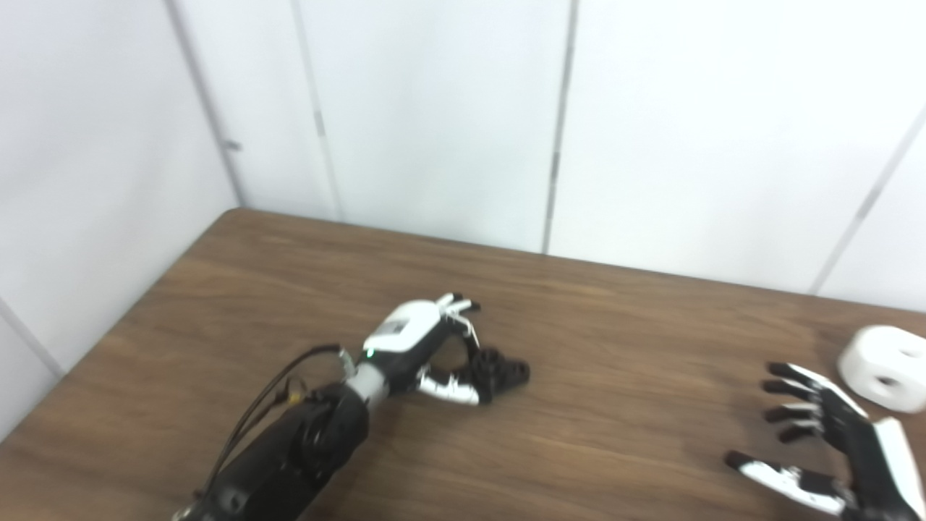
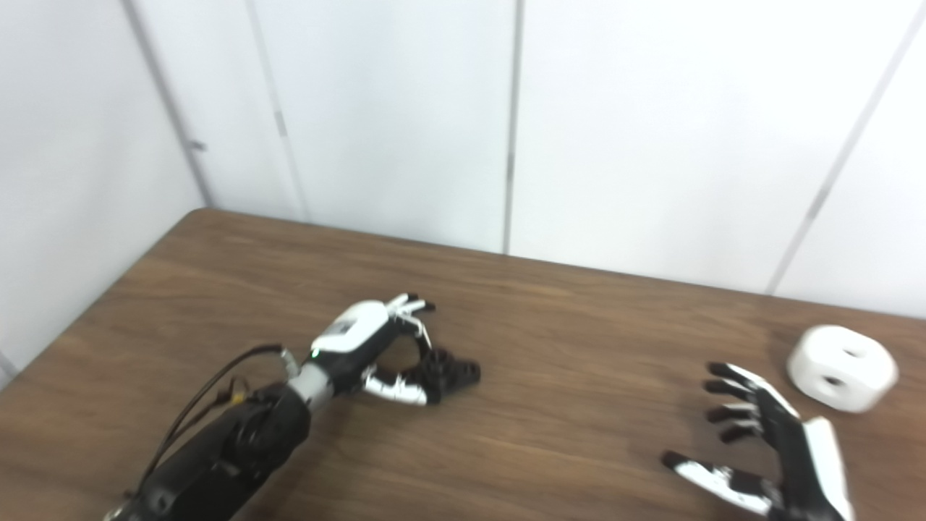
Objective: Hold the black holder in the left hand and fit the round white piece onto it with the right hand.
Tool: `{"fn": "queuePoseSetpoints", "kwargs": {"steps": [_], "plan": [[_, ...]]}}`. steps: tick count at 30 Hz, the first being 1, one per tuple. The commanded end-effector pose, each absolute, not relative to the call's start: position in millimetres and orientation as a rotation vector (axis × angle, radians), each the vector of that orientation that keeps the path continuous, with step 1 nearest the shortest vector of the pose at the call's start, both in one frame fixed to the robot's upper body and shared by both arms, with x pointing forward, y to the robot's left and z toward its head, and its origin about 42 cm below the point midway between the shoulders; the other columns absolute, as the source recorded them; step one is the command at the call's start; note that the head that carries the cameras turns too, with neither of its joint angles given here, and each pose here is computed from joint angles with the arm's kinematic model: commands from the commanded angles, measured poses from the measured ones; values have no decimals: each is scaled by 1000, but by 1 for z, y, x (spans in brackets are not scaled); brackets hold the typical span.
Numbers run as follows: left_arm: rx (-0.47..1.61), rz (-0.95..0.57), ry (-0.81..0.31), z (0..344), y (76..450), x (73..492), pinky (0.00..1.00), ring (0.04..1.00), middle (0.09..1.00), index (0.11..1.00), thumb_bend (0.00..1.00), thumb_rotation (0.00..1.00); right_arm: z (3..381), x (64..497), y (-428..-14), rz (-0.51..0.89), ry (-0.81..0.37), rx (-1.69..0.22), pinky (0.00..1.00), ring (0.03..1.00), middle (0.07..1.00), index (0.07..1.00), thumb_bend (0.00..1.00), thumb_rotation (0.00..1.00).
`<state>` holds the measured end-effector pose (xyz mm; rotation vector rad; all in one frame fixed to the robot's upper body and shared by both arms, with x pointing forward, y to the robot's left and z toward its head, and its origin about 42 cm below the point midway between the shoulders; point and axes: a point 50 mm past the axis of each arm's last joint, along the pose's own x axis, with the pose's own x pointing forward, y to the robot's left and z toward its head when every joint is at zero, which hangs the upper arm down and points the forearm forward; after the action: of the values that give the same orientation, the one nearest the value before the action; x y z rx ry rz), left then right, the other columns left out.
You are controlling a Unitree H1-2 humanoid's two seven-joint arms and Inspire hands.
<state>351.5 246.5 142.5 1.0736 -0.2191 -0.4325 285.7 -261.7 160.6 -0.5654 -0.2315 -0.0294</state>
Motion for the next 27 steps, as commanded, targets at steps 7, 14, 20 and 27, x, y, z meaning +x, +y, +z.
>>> {"fn": "queuePoseSetpoints", "kwargs": {"steps": [7,14,20,27], "plan": [[1035,-685,-359,121,200,331,917,1000,945,488,523,69,175,294,-251,-41,-350,-556,469,589,719,769,615,96],[999,-803,-400,103,186,322,924,1000,939,487,523,70,177,293,-242,-40,-359,-559,483,600,722,769,607,148],[1007,-812,-413,99,185,323,932,1000,939,487,523,67,178,293,-238,-39,-360,-555,479,598,718,770,608,151],[1097,-745,-371,103,194,327,875,989,925,487,523,67,188,298,-230,-46,-386,-563,471,593,724,774,594,133]]}}
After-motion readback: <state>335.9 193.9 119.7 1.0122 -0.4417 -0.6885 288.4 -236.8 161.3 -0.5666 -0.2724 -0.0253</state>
